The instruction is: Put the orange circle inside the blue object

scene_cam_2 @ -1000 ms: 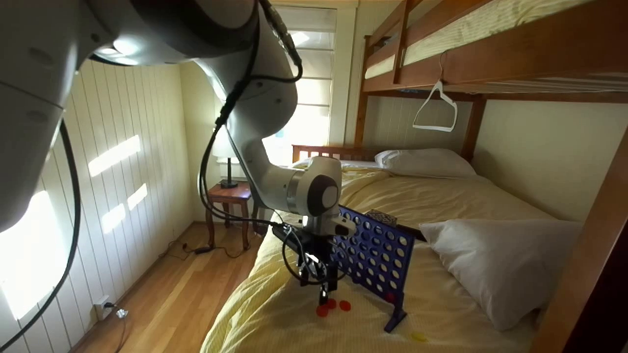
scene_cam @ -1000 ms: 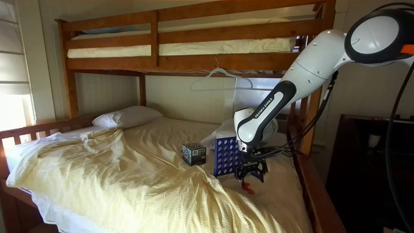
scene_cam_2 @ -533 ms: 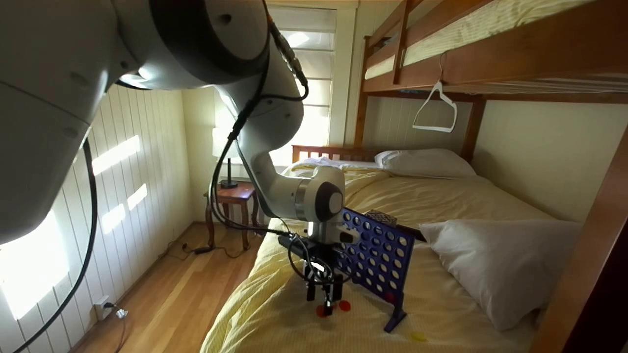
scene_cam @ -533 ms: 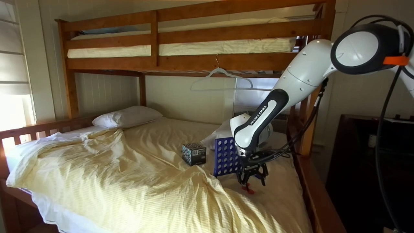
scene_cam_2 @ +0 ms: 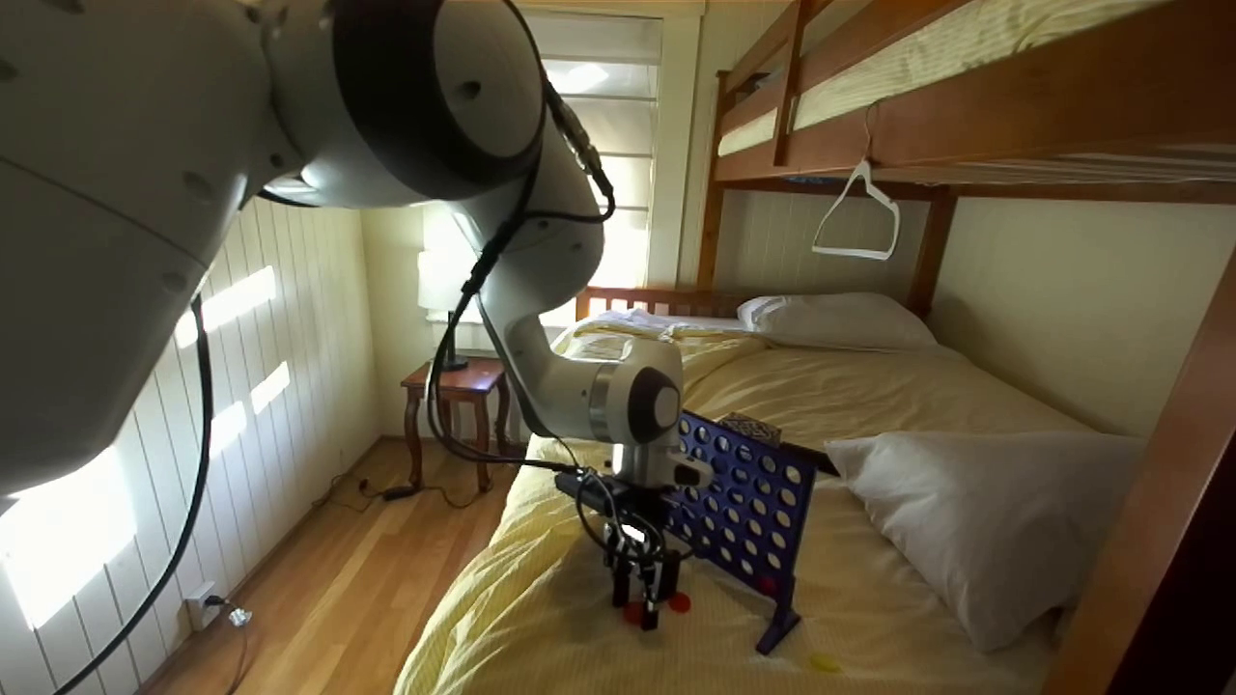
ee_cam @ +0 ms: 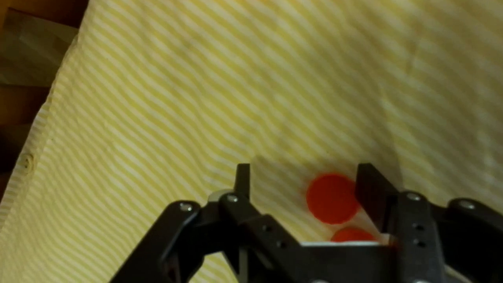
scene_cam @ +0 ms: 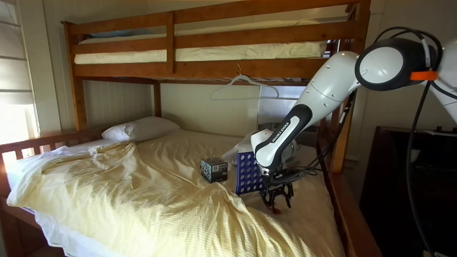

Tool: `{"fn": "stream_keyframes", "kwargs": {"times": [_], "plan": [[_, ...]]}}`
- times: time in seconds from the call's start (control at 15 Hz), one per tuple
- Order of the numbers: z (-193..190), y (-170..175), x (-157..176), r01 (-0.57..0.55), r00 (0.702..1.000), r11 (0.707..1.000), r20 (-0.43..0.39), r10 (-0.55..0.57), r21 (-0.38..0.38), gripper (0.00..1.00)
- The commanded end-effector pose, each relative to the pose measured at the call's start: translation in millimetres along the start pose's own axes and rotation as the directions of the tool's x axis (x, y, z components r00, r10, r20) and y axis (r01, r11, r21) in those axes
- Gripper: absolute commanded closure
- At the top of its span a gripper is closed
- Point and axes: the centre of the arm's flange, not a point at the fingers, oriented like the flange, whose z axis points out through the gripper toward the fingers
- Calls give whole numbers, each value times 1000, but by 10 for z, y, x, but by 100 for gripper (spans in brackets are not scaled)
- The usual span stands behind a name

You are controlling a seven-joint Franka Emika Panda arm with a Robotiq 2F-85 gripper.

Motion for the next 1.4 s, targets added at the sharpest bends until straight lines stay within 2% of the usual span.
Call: {"fn": "stream_keyframes", "kwargs": {"times": [0.0,0.13,0.2,0.27,0.4,0.6,0.73,0.8,1.13,1.2,1.27,1.33], "plan": [[-23,-82,79,-10,1000,999,-17,9,-35,22],[-41,-99,77,-4,1000,1000,-21,4,-31,13],[-52,-107,71,-4,1000,1000,-24,3,-31,14],[-57,-123,70,-3,1000,1000,-24,2,-30,7],[-58,-155,72,2,1000,999,-25,-3,-36,11],[-45,-200,78,9,1000,999,-25,-10,-43,30],[-38,-222,80,11,1000,999,-25,-13,-43,35],[-34,-231,84,13,1000,999,-27,-14,-41,30],[-26,-267,116,23,999,999,-43,-24,-41,30],[-31,-273,119,24,999,999,-46,-26,-42,36],[-34,-278,120,26,999,999,-46,-28,-42,51],[-37,-283,121,28,998,999,-47,-31,-46,56]]}}
